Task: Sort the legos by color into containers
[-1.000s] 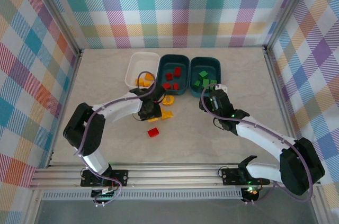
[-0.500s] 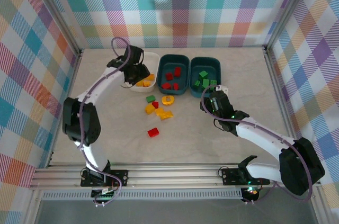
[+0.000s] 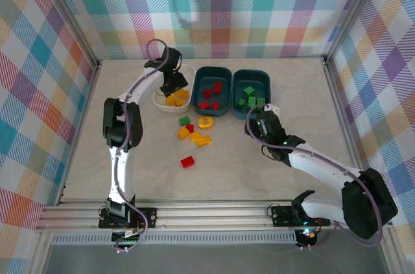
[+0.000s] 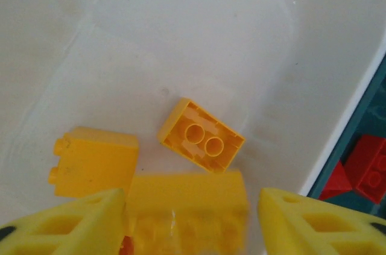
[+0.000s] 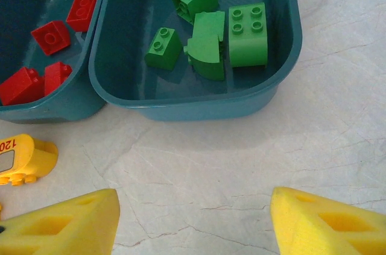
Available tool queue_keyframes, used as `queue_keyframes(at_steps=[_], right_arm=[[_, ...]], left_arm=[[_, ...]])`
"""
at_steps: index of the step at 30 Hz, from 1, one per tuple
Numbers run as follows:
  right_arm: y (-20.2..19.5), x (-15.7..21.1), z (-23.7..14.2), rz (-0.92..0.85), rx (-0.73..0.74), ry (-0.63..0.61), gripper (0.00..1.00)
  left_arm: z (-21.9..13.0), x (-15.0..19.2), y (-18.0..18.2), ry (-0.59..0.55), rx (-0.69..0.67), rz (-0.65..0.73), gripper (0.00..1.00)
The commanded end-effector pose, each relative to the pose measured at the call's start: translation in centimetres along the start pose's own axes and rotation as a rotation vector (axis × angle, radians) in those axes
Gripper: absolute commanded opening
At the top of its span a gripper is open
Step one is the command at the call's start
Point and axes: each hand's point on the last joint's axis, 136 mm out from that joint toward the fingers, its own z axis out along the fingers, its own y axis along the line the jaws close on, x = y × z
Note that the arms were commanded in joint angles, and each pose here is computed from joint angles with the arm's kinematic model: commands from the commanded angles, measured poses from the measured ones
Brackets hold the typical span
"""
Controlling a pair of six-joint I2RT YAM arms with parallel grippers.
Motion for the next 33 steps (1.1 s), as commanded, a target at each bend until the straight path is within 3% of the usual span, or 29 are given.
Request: queue_keyframes(at_steps=[1,9,14,18,22,28,33], right_arm=[[0.4,-0.4,0.0,0.008,-0.013,-0.019,0.67],[0.5,-0.3,0.1,0.011,-0.018,-0.014,0.68],[0.5,-0.3,0.0,0.017,-0.020,-0.013,0.68],[0.3,-0.3,0.0,0.028,-0.010,-0.020,0.69],[-0.4,-0.3,-0.2,0.051,0.017,-0.029,0.70],[-1.3,-0.5,-0.7,0.080,0.046,-0.062,0.74],[-1.4,-0.4,-0.6,0.079,0.053,-0.063,0.74]], left_arm=[[-0.6,0.5,0.9,0.037,-0.031,-0.001,0.67],[-5.9,1.7,0.6,-0.020,0.059,0.014,0.79],[-9.0,9.8,1.1,0.012,0.080,0.120,0.86],[-9.2,18.7,3.4,0.076,0.036,0.151,0.89],[-9.3,24.5,5.8,0.154,0.012,0.157,0.89],[-9.5,28.5,8.7,0.203,-0.061,0.152,0.89],[-7.5,30.1,9.3,0.242,-0.092,0.081,0.88]])
